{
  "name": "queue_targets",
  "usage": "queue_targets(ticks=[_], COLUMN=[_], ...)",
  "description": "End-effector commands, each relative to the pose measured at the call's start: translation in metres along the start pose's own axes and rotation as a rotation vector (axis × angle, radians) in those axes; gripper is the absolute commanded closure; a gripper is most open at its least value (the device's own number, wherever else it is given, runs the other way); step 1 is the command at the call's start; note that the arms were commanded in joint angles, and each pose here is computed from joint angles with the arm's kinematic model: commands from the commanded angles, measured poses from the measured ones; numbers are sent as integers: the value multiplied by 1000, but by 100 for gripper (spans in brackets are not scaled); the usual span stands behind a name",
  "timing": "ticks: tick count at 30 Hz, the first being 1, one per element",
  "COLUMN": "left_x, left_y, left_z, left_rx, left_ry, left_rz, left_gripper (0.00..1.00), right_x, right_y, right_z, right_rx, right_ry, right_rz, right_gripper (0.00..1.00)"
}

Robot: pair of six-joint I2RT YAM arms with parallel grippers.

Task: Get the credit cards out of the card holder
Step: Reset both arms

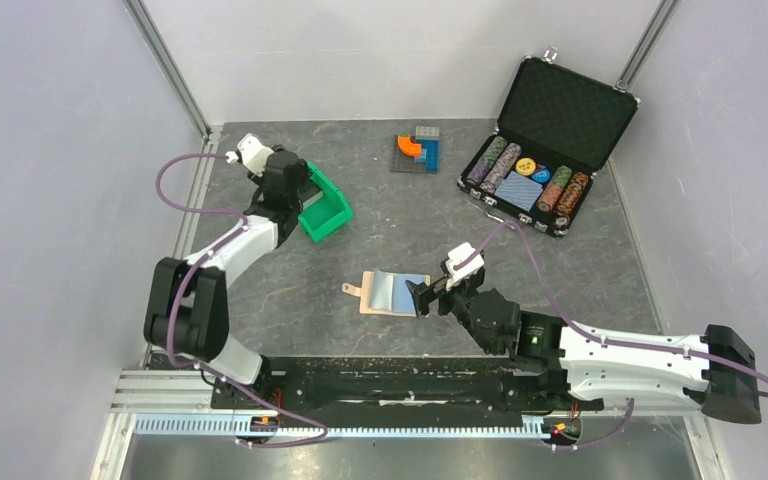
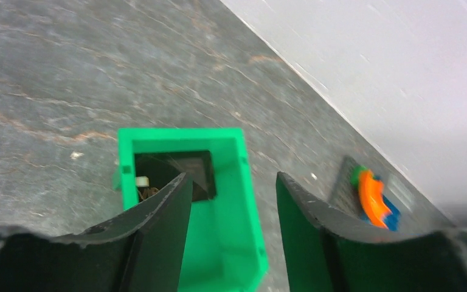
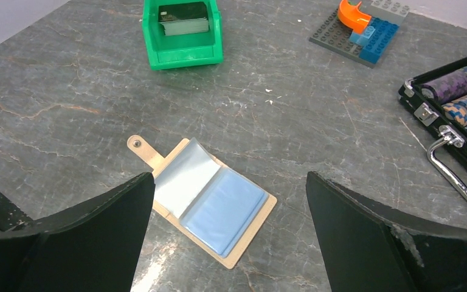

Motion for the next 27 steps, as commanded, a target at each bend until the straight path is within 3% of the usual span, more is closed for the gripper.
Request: queue_targets(ticks=[1, 6, 9, 14, 21, 27], left_x=[-23, -28, -29, -22, -15, -16], left_y=[-31, -32, -25, -13, 20, 43], left_z=[-40, -84, -112, -165, -219, -241], left_rx=[134, 203, 287, 524, 683, 774], left_ry=[181, 407, 497, 718, 912, 900], left_rz=[91, 164, 165, 174, 153, 223], left_gripper=[36, 21, 1, 0, 0, 0], right_x=[-13, -17, -19, -8, -1, 2], right_y=[4, 4, 7, 7, 1, -7], right_z=[-1, -1, -1, -3, -6, -8], right_rx=[-19, 39, 44, 68, 105, 144], right_ry=[39, 87, 120, 163, 192, 185], right_rz=[63, 169, 227, 242, 190, 158], right_gripper=[2, 2, 2, 2, 2, 2])
Point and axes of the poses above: each gripper's point midway between its finger pads, its own z axis out along the fingers, its own y axis along the line the jaws close on, x = y × z, the point moved 8 cm from there along -z, back along the fingers, and after that the axes turned 14 degrees about -z, right-handed, at the moved point
